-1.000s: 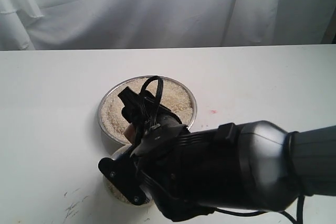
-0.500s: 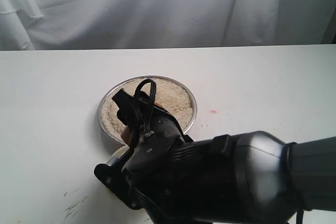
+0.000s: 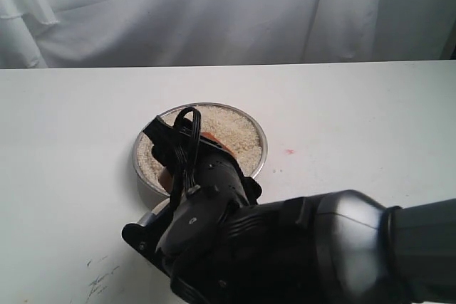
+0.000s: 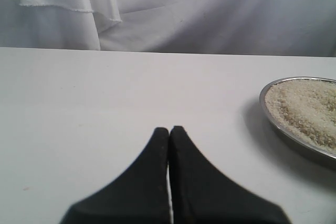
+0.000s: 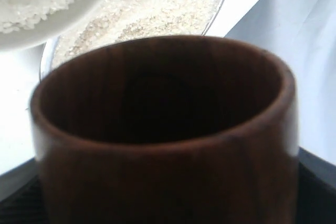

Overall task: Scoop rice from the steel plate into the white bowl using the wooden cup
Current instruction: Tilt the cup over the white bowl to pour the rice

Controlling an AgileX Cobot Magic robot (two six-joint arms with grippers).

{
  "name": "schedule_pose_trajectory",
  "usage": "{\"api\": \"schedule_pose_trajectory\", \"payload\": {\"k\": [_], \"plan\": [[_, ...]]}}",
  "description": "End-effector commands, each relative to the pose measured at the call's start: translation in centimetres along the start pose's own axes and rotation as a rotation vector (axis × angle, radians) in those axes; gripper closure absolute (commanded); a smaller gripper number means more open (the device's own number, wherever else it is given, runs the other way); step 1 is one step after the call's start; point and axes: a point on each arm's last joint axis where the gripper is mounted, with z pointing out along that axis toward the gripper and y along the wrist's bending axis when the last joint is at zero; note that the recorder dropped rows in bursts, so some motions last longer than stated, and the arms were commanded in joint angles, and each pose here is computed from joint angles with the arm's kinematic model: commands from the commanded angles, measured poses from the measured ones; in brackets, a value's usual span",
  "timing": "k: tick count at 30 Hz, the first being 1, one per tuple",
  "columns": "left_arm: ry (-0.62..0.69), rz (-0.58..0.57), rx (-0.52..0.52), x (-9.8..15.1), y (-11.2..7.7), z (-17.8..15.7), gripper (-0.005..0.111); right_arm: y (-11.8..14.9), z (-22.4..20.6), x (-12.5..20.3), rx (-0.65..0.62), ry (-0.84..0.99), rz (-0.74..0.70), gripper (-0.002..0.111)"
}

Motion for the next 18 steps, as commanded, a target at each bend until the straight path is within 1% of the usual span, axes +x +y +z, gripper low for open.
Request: {"api": "schedule_pose_trajectory", "payload": {"k": [1,8,13,18], "plan": [[-0.007,-0.004,0.002,0.07,-0.01,0.0,0.107,-0.41,-0.3,0.15,0.025,0.016,-0.005,0.108],[-0.007,-0.004,0.002,0.07,-0.01,0.0,0.107,-0.29,-0.12,0.52,0.015,0.03,-0.004,0.108],[-0.007,-0.004,0.002,0.07,-0.01,0.0,0.107,-0.02,-0.54,0.08,-0.017,0.003,0.026,0.108],[-0.007,-0.004,0.002,0.07,-0.01,0.0,0.107,-0.16,-1.07,-0.12,-0.01,-0.006,0.021,0.108]]}}
